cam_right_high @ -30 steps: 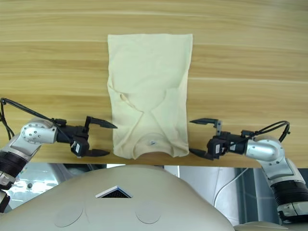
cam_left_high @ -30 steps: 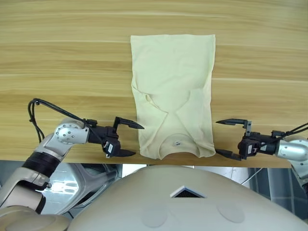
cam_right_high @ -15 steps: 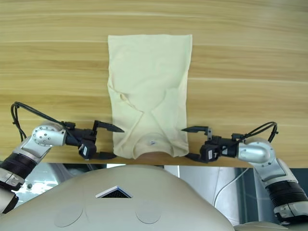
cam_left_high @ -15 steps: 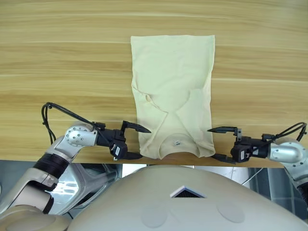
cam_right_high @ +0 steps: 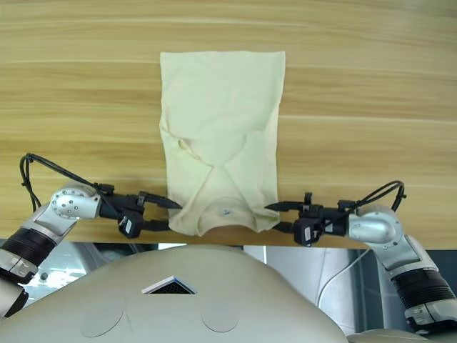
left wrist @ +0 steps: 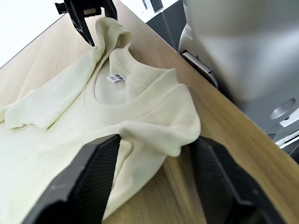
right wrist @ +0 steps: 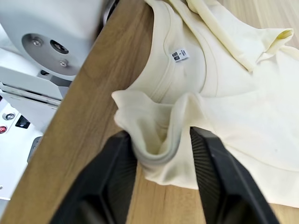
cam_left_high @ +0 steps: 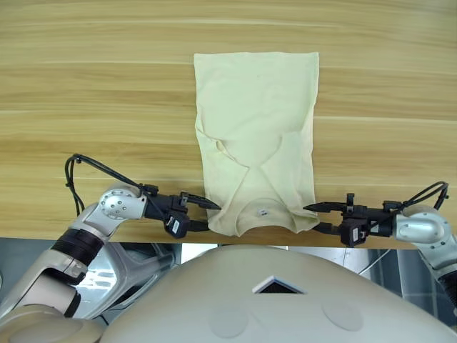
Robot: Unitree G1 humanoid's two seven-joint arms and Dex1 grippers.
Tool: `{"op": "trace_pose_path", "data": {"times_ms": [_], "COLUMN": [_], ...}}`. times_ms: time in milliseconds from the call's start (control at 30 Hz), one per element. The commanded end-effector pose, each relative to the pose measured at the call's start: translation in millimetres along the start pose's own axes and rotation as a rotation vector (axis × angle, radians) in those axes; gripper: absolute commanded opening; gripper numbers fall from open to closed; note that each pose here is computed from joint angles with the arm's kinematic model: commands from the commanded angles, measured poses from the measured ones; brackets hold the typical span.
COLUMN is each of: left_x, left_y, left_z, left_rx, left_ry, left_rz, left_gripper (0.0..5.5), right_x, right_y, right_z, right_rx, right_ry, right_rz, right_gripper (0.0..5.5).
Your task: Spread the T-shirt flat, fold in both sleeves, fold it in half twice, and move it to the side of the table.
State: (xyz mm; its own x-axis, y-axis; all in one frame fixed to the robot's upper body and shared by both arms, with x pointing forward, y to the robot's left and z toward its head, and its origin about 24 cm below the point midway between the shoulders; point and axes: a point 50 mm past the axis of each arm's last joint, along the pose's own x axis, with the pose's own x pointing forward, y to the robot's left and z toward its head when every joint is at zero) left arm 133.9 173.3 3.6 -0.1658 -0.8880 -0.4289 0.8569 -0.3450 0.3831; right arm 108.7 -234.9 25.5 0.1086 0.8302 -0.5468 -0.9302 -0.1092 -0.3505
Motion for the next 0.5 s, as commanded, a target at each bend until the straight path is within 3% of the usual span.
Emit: {"op": "trace_pose_path", "data": {"times_ms": [33, 267, 500], "left_x": [-1.2, -1.7, -3.9], "left_y": [1.6, 3.4, 9.3], "left_z": [-1.2, -1.0, -0.2], "left_rx": [0.004, -0.001, 0.001], "left_ry": [0.007, -0.005, -0.017], "left_rz": [-0.004, 0.011, 0.045], "left_gripper": [2.03, 0.87, 0.76], "right_x": [0.8, 1.0, 1.1], "right_y": [-5.8, -8.7, -10.2], "right_z": [0.5, -1.4, -2.3], "right_rx": [-0.012, -0.01, -0.014], "right_ry": [-0.007, -0.002, -0.004], "right_rz": [-0.023, -0.033, -0.035], "right_gripper": [1.24, 0.02, 0.0]}}
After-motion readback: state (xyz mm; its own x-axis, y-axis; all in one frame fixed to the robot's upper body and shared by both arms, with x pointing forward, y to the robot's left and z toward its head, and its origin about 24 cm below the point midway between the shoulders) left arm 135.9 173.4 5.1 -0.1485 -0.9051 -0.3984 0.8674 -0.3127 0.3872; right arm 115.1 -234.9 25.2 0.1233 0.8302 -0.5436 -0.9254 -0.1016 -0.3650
